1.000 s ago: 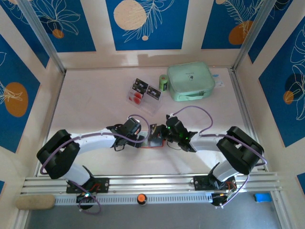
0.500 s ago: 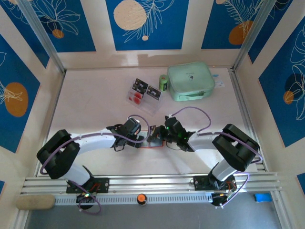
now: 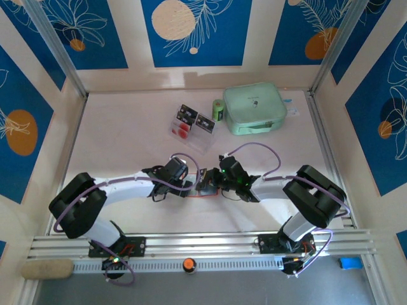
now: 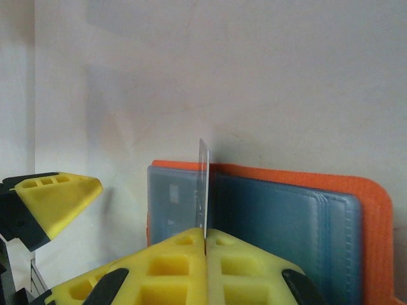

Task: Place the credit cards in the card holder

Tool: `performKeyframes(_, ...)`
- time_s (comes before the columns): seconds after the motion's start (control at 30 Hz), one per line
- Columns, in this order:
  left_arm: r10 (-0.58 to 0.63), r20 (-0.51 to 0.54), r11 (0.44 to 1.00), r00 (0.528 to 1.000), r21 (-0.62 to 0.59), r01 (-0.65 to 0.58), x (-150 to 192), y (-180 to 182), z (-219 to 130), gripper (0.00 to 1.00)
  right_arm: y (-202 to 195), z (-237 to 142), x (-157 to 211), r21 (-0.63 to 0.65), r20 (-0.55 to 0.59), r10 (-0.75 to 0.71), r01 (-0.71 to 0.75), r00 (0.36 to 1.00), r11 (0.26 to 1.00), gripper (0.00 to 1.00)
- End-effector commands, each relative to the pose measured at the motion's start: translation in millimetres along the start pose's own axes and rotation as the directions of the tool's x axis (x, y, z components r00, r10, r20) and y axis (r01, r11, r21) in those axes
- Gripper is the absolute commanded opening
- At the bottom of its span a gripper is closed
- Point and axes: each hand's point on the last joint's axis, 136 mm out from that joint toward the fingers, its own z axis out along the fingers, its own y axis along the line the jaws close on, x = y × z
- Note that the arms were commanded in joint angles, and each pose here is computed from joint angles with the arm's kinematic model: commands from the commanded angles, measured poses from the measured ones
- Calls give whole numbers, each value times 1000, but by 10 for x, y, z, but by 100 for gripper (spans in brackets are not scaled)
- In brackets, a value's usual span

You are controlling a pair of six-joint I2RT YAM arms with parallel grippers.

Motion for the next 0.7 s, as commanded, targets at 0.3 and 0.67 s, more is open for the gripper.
performKeyframes(0.3, -20, -28, 1000, 999, -9, 20, 98, 55, 8, 100, -177, -16, 203, 57, -66, 32, -28, 997, 998, 0)
performKeyframes(0.67, -22, -30, 1000, 999, -8, 22, 104, 55, 6, 100, -298, -91, 251, 87, -55, 51, -46, 997, 995, 0)
